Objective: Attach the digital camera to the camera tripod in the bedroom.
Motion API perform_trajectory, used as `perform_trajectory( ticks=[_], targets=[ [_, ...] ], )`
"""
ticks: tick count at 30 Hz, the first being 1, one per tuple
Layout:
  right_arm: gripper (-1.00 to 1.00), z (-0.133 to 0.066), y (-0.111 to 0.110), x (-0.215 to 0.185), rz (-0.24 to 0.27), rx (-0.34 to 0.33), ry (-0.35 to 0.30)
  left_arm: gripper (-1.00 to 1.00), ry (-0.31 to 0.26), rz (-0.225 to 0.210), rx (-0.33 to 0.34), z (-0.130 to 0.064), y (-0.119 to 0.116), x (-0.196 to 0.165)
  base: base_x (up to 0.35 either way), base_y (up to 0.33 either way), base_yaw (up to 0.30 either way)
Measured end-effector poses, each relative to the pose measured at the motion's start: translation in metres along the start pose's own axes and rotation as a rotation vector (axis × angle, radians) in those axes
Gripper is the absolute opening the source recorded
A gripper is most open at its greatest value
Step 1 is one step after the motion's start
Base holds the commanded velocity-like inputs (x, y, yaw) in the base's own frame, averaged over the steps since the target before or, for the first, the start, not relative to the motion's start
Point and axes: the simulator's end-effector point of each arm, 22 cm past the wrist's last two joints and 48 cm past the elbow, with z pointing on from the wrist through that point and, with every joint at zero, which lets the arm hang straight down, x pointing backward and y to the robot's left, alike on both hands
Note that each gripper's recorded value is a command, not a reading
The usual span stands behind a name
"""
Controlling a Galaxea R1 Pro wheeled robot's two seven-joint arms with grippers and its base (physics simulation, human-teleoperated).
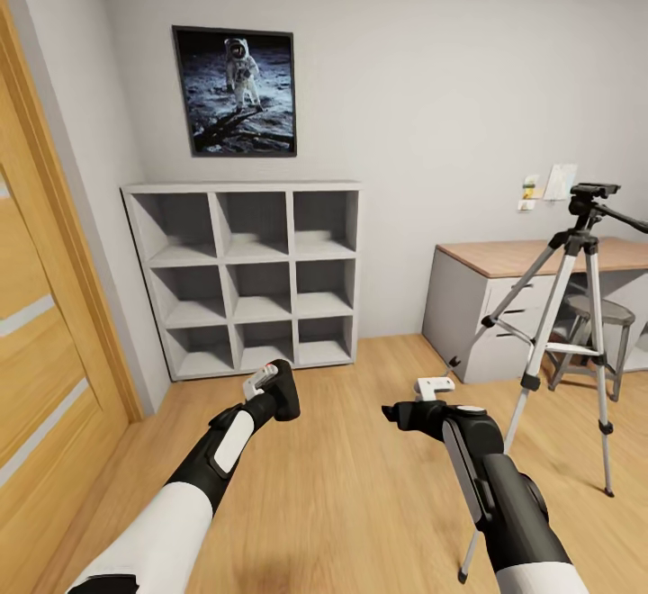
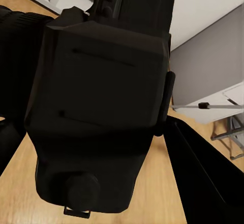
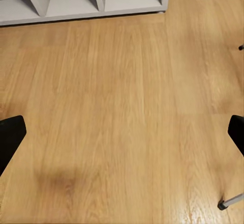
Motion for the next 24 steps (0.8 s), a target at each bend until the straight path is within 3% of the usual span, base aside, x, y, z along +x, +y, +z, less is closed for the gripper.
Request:
perform_trajectory(
  ticks=[24],
  targets=[
    [1.0, -0.023, 0.004, -0.036, 0.0, 0.001, -0.001, -1.0, 0.002, 0.0, -0.002, -0.017, -0.026, -0.028, 0.0, 0.0, 0.0]
  ],
)
